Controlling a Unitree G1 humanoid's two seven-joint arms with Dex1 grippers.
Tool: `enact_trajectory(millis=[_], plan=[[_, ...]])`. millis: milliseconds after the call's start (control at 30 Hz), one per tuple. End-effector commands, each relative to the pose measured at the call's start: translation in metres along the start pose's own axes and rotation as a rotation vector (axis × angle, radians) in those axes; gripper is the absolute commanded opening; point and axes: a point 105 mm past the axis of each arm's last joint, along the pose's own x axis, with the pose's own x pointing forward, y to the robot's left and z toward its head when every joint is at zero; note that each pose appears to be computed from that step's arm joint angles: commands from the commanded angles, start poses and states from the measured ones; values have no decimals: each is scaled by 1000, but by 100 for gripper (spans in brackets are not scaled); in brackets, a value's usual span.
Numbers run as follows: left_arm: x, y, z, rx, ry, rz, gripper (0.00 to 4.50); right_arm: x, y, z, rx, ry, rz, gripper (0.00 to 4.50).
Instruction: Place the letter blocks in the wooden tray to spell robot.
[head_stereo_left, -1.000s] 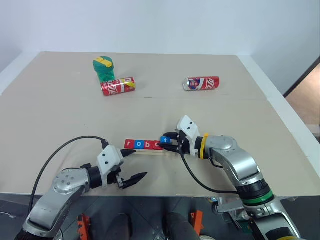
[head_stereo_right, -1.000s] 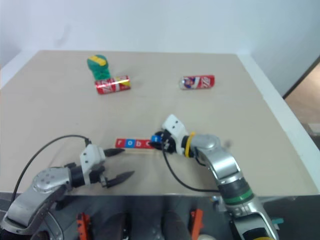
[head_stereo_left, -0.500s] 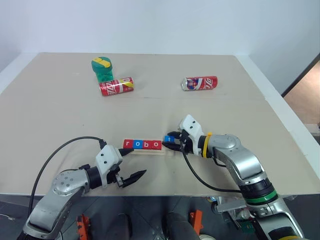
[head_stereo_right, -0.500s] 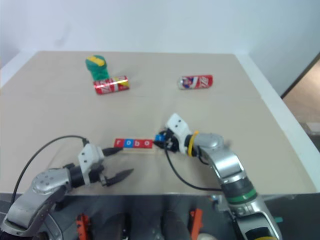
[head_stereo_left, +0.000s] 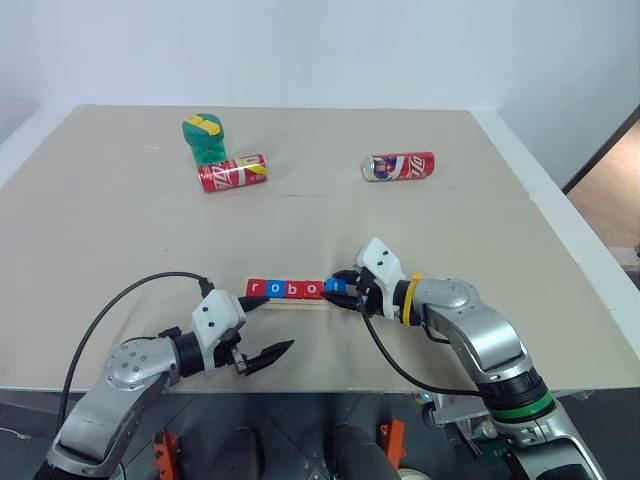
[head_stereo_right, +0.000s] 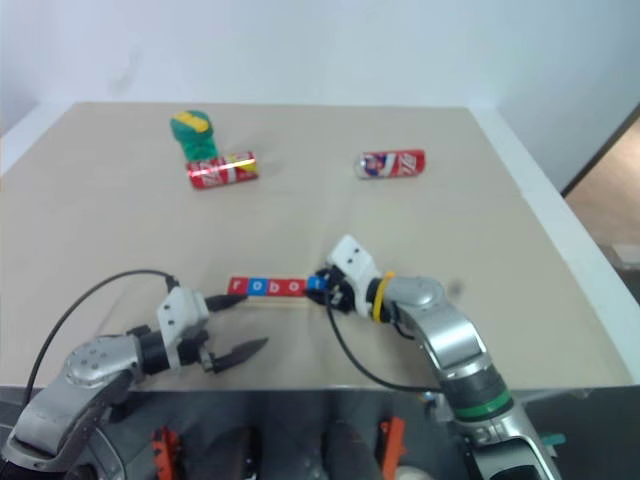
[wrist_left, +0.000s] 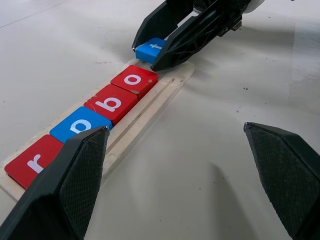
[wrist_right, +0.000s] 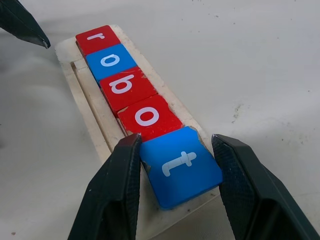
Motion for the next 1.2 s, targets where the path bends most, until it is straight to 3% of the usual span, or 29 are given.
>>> enact_trajectory(millis=[33,300,333,500,700,900,967,1000,1033,1067,1200], plan=[[-2,0,9,36,-25,-1,450,3,4,8,-11,-33,9,167],[0,-1,11,38,-29,-3,450,4,4,1,11,-22,4,167],[0,-1,11,38,-30,-3,450,4,3,0,13,-19,2,270],[0,0,11,39,-32,-2,450,2,3,2,9,-36,-1,435],[-1,2,14,36,-46,1,450,-1,2,34,-20,-144,-25,445],[-5,2,21,28,-68,-11,450,-26,-24,64,50,-255,-114,445],[-7,-5,25,-23,-89,-61,450,-43,-16,37,50,-180,-34,392],[-9,-12,27,-71,-98,-106,450,-51,-8,23,62,-138,19,325],[-10,-16,28,-93,-101,-131,450,-56,-2,10,78,-97,58,312],[-10,-17,29,-101,-97,-146,450,-56,2,3,90,-73,80,259],[-8,-13,29,-72,-87,-131,450,-49,4,-1,106,-67,94,127]])
